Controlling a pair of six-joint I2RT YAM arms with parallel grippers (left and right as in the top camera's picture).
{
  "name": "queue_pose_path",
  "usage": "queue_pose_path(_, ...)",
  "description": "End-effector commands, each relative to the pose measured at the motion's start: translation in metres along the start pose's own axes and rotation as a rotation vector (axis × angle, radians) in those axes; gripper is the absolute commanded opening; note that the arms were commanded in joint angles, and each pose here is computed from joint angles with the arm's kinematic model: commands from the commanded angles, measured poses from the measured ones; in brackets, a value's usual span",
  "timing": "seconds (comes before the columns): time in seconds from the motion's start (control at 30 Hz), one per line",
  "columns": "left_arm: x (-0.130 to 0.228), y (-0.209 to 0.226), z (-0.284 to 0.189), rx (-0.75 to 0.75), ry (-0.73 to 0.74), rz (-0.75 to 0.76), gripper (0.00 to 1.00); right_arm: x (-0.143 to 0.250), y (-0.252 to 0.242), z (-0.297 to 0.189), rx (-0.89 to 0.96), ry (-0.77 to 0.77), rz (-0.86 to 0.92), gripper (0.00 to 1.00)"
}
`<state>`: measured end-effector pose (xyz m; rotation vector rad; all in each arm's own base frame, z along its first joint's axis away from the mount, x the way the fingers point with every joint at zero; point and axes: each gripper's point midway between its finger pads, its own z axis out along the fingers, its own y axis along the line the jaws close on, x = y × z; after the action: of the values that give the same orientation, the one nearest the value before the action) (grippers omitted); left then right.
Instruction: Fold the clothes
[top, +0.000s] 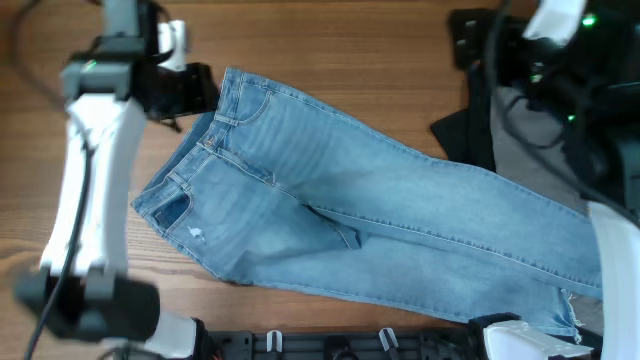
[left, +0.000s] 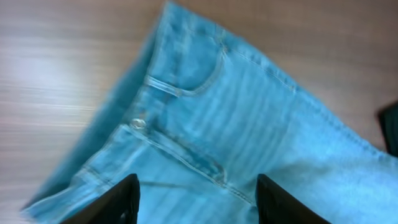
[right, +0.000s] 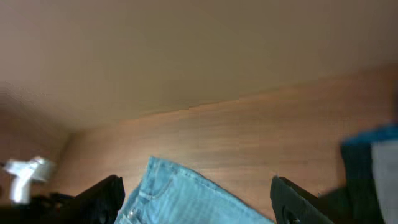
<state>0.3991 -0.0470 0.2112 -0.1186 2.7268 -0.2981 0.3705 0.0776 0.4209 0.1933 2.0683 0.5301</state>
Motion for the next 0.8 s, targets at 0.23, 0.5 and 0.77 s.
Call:
queue_pose_path(0.23,0.019,-0.037,0.13,0.046,0.202,0.141,0.48,0.019,-0.014,0.024,0.001,0.117,0.125,0.81)
queue_pose_path(0.5,-0.002,0.017,0.191,-0.035,0.159,0.116,0.17,0.093,-0.044,0.057,0.099,0.45,0.175,0.8)
queue_pose_path(0.77,0.045,0.16,0.26,-0.351,0.296,-0.216,0.04,0.119,-0.044,0.076,0.07,0.564,0.032,0.77)
